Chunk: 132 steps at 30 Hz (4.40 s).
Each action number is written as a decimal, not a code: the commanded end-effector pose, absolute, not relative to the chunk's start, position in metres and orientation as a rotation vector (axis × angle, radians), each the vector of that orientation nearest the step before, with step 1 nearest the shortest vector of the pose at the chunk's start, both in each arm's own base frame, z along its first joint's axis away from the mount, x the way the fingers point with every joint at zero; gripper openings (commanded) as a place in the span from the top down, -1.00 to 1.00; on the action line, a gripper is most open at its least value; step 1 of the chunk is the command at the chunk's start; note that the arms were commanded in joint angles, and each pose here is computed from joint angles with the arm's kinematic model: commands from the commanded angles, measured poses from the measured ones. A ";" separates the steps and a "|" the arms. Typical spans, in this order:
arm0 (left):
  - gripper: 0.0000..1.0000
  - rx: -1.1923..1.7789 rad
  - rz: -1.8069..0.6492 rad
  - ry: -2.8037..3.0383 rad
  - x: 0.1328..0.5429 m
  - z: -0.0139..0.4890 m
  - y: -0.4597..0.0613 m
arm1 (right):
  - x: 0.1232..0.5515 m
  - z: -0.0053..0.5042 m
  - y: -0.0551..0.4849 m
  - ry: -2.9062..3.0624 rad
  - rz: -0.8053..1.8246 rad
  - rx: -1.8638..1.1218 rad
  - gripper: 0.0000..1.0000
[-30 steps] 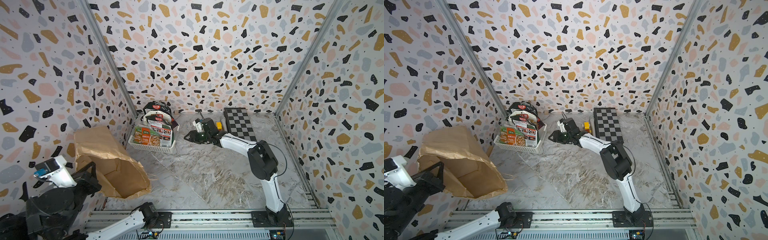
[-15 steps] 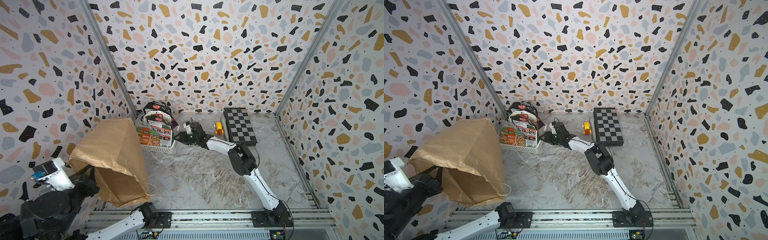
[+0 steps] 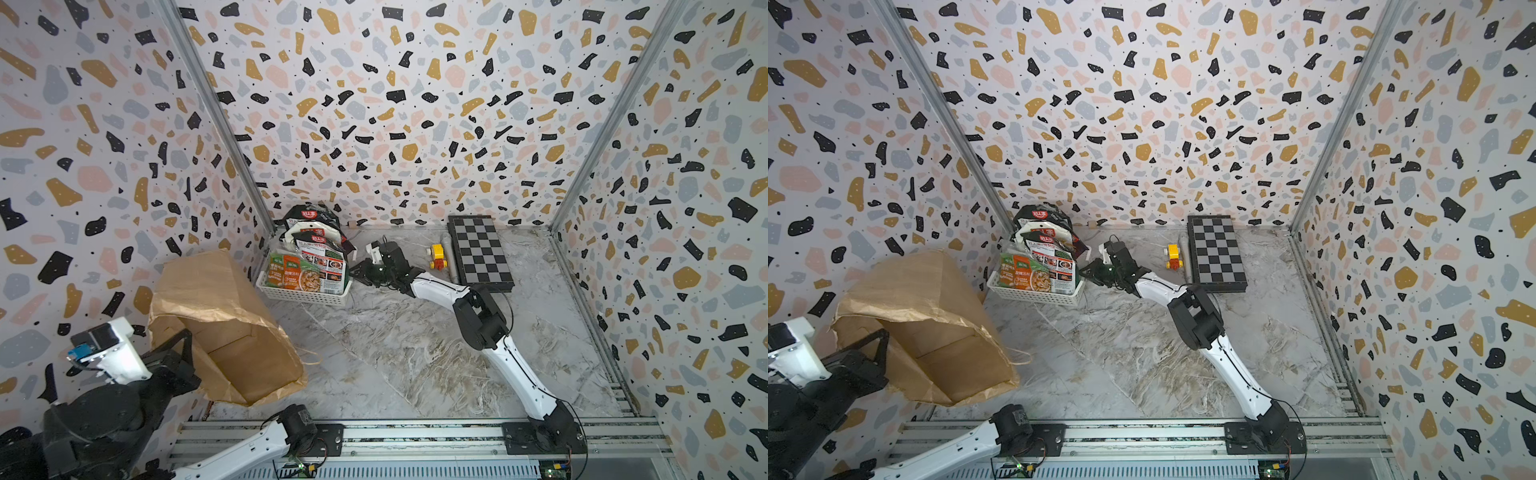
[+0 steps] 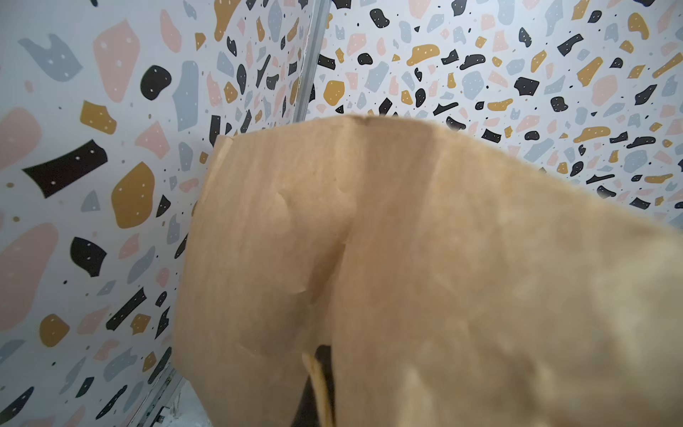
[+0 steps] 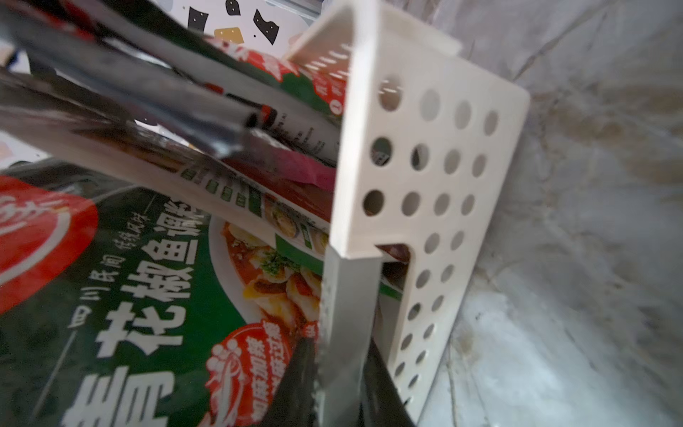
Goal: Place the condiment packets inside the bag
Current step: Move the storage box to the center of the board, then place the paper bag at the center of the board, then pick up the condiment packet from the storage box.
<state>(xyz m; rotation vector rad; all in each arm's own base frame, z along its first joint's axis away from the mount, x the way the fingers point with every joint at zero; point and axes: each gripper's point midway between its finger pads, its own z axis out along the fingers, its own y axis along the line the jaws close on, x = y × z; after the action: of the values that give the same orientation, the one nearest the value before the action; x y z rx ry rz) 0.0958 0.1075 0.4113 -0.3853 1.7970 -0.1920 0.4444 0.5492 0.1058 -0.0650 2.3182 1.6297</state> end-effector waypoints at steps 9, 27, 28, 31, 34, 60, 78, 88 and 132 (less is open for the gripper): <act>1.00 -0.292 -0.164 1.805 0.105 0.436 0.090 | 0.411 0.154 0.475 2.291 1.512 -0.032 1.00; 1.00 -0.109 -0.213 1.898 0.139 0.442 0.015 | 0.279 0.129 0.236 2.519 1.275 0.121 0.89; 1.00 -0.100 -0.226 1.906 0.141 0.441 0.010 | 0.276 0.128 0.226 2.521 1.259 0.140 0.88; 1.00 -0.086 -0.252 1.926 0.148 0.434 -0.007 | 0.269 0.122 0.191 2.554 1.184 0.220 0.87; 1.00 -0.048 -0.292 1.969 0.157 0.422 -0.033 | 0.267 0.120 0.158 2.551 1.158 0.308 0.85; 1.00 -0.061 -0.624 2.545 0.240 0.317 -0.129 | 0.277 0.199 0.036 2.286 0.595 0.363 -0.22; 1.00 -0.346 -0.812 2.494 0.231 0.281 -0.091 | 0.210 0.315 0.154 1.864 0.763 -0.589 -0.21; 1.00 -0.313 -0.763 2.540 0.221 0.259 -0.087 | 0.235 0.296 0.112 2.062 0.314 -0.487 -0.17; 1.00 -0.258 -0.704 2.519 0.218 0.259 -0.082 | 0.214 0.290 0.120 1.978 0.435 -0.508 1.00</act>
<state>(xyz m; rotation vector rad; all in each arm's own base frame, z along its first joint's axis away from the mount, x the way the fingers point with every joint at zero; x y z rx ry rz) 0.2166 -0.0847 0.2572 -0.2820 2.5328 -0.7317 0.2114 0.1127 0.2192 -0.4551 2.2306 0.4106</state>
